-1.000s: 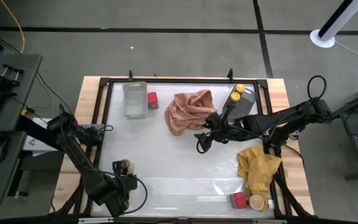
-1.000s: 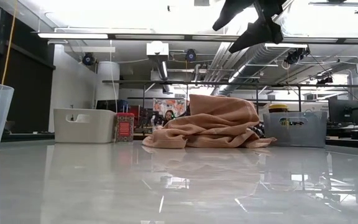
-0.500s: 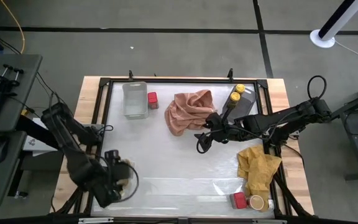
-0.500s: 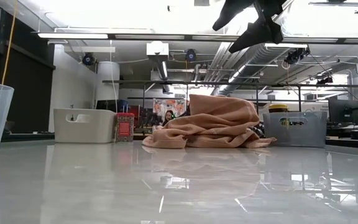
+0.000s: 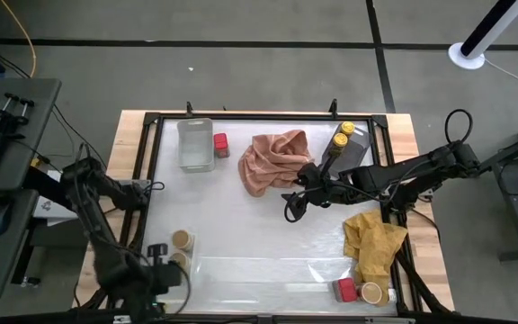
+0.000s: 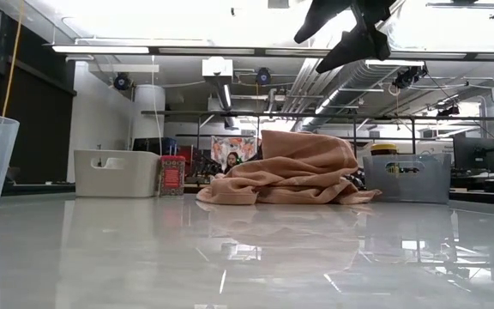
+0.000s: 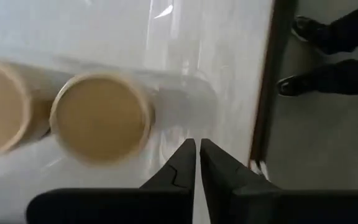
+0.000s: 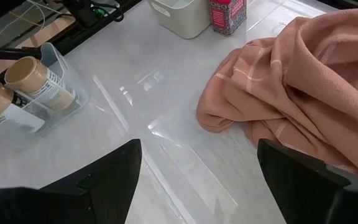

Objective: Sort spices by type
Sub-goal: Put the top gold seasoning bottle into the transparent bin, then put the gold seasoning bottle into the transparent bin

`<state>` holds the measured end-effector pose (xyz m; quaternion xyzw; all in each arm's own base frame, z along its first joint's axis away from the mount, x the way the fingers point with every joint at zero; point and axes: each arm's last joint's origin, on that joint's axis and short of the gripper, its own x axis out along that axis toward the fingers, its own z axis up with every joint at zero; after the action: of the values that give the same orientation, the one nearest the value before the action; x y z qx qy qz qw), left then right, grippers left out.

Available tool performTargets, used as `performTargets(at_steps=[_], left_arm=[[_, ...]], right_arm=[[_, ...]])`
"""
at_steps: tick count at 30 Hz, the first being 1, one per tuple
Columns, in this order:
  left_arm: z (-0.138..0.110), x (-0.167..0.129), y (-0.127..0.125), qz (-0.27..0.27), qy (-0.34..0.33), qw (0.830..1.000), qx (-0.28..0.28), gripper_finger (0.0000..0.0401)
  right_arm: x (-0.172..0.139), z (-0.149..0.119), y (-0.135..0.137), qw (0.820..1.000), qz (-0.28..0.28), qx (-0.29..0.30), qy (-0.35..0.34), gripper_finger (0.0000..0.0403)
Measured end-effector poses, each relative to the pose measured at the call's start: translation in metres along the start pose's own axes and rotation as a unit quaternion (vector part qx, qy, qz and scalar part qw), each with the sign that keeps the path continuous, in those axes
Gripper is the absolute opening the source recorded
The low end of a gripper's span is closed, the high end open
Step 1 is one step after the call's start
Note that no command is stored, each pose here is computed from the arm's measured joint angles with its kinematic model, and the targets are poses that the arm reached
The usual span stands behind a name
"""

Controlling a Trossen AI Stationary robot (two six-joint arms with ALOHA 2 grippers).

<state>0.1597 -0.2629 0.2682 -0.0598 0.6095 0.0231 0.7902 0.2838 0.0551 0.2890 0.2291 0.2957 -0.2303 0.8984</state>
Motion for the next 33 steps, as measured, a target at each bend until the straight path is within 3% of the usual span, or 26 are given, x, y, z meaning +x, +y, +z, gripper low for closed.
performTargets(at_steps=[7,13,17,19,24,30,33], left_arm=[[0.006,0.025,0.012,0.074,0.034,0.996,-0.030,0.0001],[0.016,0.020,0.016,0.050,0.021,0.998,-0.023,0.0000],[0.017,-0.004,0.016,0.011,0.030,0.999,-0.006,0.0000],[0.012,-0.020,0.021,0.020,0.040,0.999,-0.004,0.0000],[0.000,-0.040,0.056,0.145,0.034,0.986,-0.069,0.0000],[0.014,-0.018,0.091,0.156,0.038,0.979,-0.124,0.0000],[0.035,-0.029,0.111,0.152,-0.041,0.972,-0.173,0.0000]], right_arm=[[0.000,0.000,0.000,1.000,-0.001,0.000,0.001,0.0317],[0.000,0.000,0.000,1.000,0.002,0.000,0.003,0.0317],[0.000,-0.001,0.000,1.000,0.003,-0.001,0.006,0.0317],[0.000,-0.001,0.000,1.000,0.003,-0.003,0.007,0.0317],[0.000,-0.001,0.000,1.000,0.002,-0.004,0.008,0.0317],[0.000,-0.001,-0.001,1.000,0.002,-0.004,0.010,0.0317],[-0.003,0.001,-0.001,1.000,0.006,0.000,0.007,0.0317]])
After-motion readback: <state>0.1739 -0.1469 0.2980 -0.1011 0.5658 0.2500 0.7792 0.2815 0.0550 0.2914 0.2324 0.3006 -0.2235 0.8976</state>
